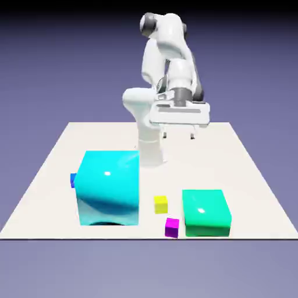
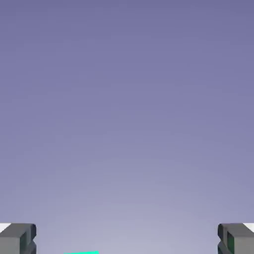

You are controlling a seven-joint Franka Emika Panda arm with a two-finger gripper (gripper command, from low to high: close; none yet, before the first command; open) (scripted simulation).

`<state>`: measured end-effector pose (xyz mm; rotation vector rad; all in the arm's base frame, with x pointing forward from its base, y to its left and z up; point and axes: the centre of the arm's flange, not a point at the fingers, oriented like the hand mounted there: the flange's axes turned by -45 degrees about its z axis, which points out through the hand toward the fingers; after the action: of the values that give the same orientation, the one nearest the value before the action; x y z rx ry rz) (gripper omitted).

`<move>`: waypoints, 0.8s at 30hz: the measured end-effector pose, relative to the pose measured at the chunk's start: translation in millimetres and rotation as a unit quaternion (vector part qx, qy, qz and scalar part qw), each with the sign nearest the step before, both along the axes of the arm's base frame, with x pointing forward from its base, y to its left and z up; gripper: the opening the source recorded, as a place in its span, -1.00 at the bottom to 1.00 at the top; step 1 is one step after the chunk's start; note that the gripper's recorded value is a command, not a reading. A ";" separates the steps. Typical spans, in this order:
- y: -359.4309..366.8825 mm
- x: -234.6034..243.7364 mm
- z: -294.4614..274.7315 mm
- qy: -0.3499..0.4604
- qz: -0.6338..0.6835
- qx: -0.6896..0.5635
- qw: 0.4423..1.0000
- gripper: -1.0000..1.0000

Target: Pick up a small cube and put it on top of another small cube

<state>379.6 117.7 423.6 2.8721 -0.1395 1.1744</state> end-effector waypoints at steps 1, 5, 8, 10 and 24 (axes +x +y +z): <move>6.3 -1.1 -4.3 0.001 -0.005 0.001 1.000 0.00; 30.4 -6.2 -23.9 0.008 -0.023 0.005 1.000 0.00; 47.1 -10.9 -40.8 0.015 -0.037 0.008 0.999 0.00; 57.6 -14.5 -53.0 0.019 -0.047 0.010 0.999 0.00; 113.7 -52.5 -153.4 0.061 -0.123 0.023 0.990 0.00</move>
<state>327.1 231.4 270.2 2.8510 -0.5064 0.9625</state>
